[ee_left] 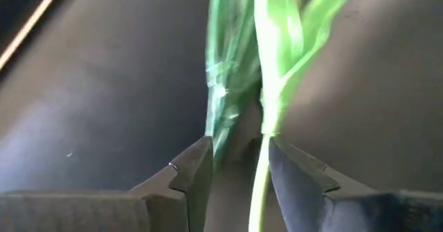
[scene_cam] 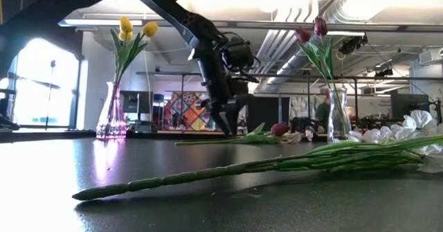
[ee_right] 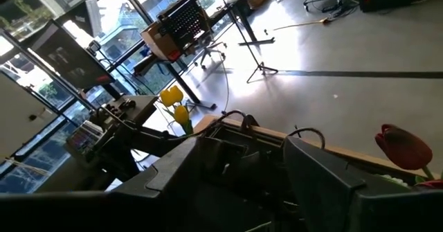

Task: Sort flowers into vase by color
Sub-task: Put the red flower into the top transparent vase

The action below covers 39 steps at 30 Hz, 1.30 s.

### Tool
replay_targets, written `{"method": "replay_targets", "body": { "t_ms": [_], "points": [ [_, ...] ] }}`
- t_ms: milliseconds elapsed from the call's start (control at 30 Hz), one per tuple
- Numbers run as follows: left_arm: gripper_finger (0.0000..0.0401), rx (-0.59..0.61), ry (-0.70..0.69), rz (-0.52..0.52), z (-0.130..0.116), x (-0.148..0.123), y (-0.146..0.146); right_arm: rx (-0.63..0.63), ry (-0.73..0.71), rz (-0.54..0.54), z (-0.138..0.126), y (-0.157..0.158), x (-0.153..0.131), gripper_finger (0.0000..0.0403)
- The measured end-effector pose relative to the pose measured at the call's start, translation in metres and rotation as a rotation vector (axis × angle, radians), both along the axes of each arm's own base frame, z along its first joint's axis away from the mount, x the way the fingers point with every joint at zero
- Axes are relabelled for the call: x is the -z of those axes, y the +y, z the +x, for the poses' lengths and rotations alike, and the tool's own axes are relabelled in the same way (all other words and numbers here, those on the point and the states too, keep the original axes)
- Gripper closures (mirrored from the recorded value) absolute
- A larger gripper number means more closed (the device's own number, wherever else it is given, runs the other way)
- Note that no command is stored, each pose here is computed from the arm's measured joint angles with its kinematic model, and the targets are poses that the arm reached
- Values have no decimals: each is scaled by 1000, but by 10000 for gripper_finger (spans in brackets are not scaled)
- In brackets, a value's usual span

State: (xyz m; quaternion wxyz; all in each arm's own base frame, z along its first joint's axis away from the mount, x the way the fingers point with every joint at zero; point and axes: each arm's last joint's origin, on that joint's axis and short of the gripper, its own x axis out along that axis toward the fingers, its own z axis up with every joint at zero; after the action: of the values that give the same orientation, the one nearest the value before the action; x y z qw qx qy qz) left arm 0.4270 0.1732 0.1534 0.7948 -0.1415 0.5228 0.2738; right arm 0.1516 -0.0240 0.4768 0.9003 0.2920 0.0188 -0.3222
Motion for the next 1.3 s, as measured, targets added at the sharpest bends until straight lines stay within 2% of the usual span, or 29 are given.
{"method": "replay_targets", "body": {
  "t_ms": [167, 367, 600, 967, 1133, 1300],
  "points": [
    [276, 13, 7, -64, -4, 0, 4, 2, -7, 10, 0, 0, 0, 203],
    [276, -1, 142, -125, -17, 5, -1, 3, -14, 19, 0, 0, 0, 203],
    [276, -23, 184, -120, -21, 15, -7, 1, -31, 10, 1, 0, -2, 203],
    [286, -29, 234, -121, -17, 8, -24, -1, -37, 9, 1, 0, -3, 203],
    [286, 7, 206, -109, -10, 0, -32, -1, -37, 9, 1, 0, -3, 203],
    [286, 46, 224, -105, -5, 10, -37, -2, -36, 9, 1, 0, -3, 203]
  ]
}}
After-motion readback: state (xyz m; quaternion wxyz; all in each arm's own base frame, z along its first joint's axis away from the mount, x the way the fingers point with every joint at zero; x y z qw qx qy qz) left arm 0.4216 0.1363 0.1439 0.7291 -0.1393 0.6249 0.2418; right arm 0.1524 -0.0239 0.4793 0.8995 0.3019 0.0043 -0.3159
